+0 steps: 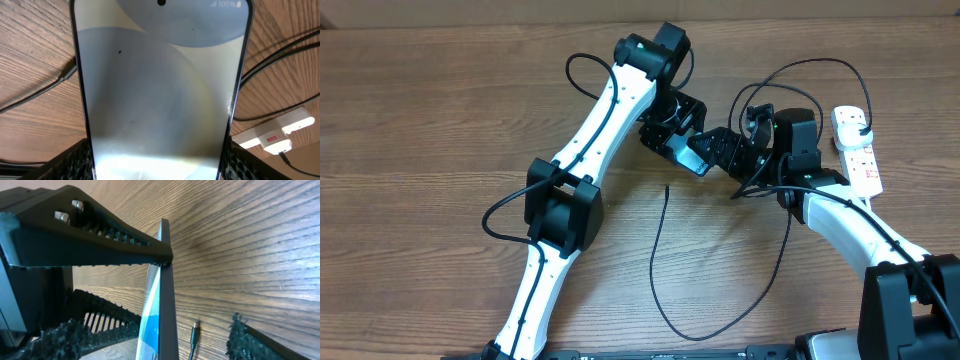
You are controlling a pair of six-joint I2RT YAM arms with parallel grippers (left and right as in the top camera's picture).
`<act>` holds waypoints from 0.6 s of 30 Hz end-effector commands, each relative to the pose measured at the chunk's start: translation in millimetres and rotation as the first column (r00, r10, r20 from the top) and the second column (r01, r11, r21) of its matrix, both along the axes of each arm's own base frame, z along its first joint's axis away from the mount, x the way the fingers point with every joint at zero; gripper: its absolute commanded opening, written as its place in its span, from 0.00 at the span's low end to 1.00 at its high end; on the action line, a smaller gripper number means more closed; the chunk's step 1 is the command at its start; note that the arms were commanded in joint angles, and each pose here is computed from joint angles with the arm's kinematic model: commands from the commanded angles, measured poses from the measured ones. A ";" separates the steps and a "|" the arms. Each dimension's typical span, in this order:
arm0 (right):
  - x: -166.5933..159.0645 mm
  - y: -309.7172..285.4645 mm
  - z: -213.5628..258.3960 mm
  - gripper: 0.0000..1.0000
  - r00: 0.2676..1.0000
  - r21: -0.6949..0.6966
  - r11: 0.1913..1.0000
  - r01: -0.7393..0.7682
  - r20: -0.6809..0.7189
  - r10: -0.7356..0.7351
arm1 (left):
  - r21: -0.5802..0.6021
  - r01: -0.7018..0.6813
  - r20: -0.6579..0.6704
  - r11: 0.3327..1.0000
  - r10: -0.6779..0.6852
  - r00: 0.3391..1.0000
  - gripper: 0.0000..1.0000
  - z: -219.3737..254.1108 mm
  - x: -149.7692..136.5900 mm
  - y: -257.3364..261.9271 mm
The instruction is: Plug charger to phone and switch on socket
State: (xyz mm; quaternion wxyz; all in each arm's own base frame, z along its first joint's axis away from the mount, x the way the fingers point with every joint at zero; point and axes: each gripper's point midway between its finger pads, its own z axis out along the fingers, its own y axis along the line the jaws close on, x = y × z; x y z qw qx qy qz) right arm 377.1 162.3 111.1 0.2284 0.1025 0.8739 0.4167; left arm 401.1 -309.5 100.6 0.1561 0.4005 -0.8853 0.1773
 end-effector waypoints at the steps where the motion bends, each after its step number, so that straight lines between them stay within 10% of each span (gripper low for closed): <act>1: 5.2 2.0 7.2 0.88 1.000 -0.002 1.000 -0.003 0.025 0.003 | -0.023 -0.033 0.007 0.999 0.033 0.999 0.04 10.2 3.6 -6.0; 18: 6.0 7.1 2.6 0.64 0.999 -0.049 0.999 0.016 0.032 -0.015 | -0.068 -0.071 -0.063 0.995 0.066 0.996 0.04 15.9 -9.4 -24.5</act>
